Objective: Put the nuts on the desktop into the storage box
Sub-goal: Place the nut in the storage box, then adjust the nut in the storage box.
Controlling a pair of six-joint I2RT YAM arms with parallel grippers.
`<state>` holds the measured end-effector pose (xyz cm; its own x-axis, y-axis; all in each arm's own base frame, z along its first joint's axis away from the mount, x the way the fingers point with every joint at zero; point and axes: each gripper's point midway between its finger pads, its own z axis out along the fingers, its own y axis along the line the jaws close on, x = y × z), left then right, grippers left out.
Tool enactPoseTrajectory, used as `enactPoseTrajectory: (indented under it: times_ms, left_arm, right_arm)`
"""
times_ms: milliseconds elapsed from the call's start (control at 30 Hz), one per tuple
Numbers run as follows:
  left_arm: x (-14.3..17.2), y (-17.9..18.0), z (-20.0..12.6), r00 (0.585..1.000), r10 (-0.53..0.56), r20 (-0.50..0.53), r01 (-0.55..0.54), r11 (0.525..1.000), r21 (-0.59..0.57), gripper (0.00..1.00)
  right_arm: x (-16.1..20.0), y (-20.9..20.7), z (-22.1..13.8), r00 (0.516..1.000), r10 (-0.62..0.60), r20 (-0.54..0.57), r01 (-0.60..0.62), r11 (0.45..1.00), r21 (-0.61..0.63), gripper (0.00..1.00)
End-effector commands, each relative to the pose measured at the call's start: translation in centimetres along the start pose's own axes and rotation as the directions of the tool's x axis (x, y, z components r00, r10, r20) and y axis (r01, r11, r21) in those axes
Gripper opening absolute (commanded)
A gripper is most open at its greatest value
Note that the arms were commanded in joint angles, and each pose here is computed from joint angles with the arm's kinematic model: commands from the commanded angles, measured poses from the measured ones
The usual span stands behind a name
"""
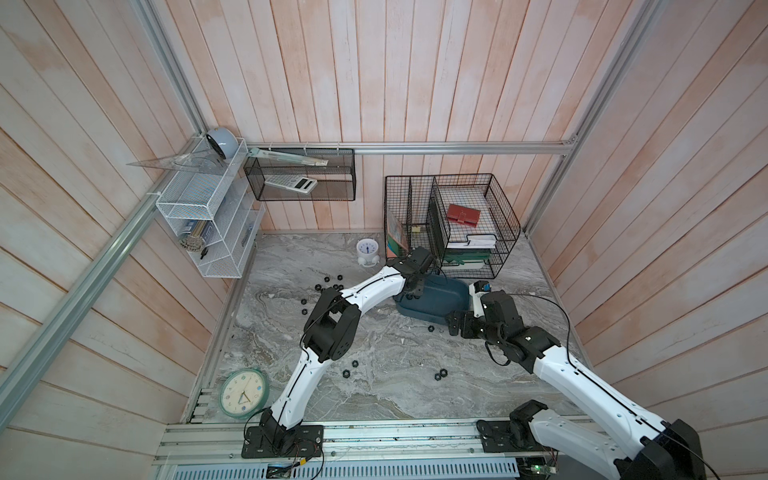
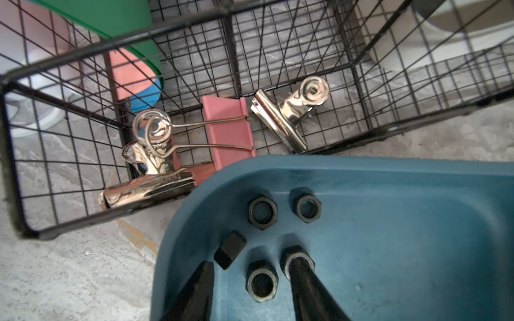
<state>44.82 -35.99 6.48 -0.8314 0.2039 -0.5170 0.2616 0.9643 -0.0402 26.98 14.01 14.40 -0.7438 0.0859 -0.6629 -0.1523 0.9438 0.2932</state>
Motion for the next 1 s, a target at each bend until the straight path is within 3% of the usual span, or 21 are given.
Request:
enactPoseTrajectory:
  times_ms: [0, 333, 700, 867, 967]
  left_arm:
    - [-1.6, -0.1, -2.5, 0.999, -0.025, 0.039, 0.024, 0.999, 0.027, 0.51]
    - [-3.8, -0.2, -7.1, 0.991, -0.059, 0.121, 0.050, 0.995, 0.083, 0.59]
    - [-1.4, -0.2, -3.4, 0.999, -0.034, 0.020, 0.033, 0.998, 0.046, 0.51]
    - [-0.1, 0.1, -1.5, 1.000, -0.020, -0.022, 0.020, 1.000, 0.017, 0.38]
    - [0.5, 0.6, -0.6, 0.999, -0.012, -0.040, 0.011, 1.000, -0.018, 0.37]
  right_arm:
    - [0.2, -0.2, 0.2, 1.000, -0.002, -0.004, 0.002, 1.000, 0.011, 0.98]
    - [0.1, 0.2, 0.6, 1.000, 0.005, -0.013, -0.005, 1.000, -0.006, 0.98]
    - [0.2, 0.3, 0.7, 1.000, 0.000, -0.017, 0.000, 1.000, -0.009, 0.98]
    - [0.2, 0.1, 0.5, 1.000, -0.004, -0.015, 0.004, 1.000, -0.003, 0.98]
    - [0.1, 0.0, 0.4, 1.000, -0.005, -0.013, 0.005, 1.000, 0.003, 0.98]
